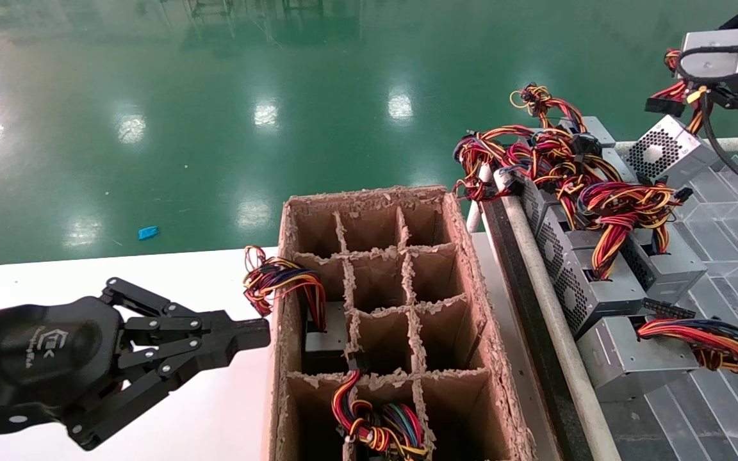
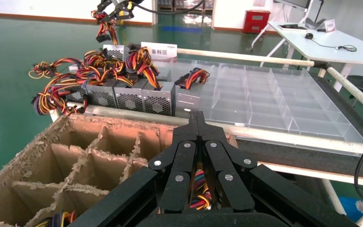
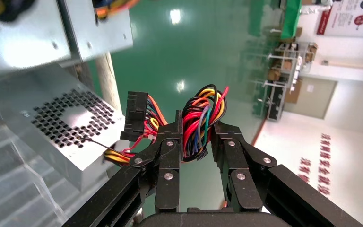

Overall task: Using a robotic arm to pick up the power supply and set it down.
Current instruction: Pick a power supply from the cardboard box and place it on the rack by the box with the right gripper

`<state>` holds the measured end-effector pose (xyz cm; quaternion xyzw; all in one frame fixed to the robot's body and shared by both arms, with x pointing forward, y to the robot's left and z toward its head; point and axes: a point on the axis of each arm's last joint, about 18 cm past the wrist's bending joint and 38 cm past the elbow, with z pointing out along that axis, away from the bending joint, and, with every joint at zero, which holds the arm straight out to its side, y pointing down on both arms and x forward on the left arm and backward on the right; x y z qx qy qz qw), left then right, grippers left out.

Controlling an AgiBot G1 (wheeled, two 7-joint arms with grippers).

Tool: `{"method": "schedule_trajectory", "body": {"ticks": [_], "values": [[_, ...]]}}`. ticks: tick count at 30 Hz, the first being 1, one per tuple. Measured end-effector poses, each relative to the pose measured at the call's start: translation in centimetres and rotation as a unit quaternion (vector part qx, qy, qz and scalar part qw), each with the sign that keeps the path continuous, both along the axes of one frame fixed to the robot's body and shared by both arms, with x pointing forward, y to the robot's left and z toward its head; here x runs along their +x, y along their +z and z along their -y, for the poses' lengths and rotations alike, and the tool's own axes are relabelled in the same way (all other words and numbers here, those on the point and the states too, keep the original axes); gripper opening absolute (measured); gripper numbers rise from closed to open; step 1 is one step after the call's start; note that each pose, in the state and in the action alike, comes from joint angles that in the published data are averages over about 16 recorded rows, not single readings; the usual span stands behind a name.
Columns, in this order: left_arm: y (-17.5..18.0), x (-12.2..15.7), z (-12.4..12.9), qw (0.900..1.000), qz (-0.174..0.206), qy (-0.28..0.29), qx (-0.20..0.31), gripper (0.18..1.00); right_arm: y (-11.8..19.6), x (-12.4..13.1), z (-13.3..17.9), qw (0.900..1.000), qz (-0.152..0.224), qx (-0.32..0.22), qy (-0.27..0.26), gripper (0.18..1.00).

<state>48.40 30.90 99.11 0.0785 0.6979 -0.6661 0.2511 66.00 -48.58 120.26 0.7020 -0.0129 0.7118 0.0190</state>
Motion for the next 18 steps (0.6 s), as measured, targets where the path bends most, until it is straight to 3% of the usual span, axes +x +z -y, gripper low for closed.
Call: {"method": "schedule_trajectory", "body": {"ticks": [8, 18], "values": [[0.0, 0.0, 0.0, 1.0, 0.0, 0.0, 0.0, 0.191, -0.3, 0.3, 0.5, 1.0, 0.011, -0.002, -0.01, 0.287], [0.0, 0.0, 0.0, 1.0, 0.0, 0.0, 0.0, 0.191, -0.8, 1.0, -0.8, 1.0, 0.014, 0.003, 0.016, 0.286]]}}
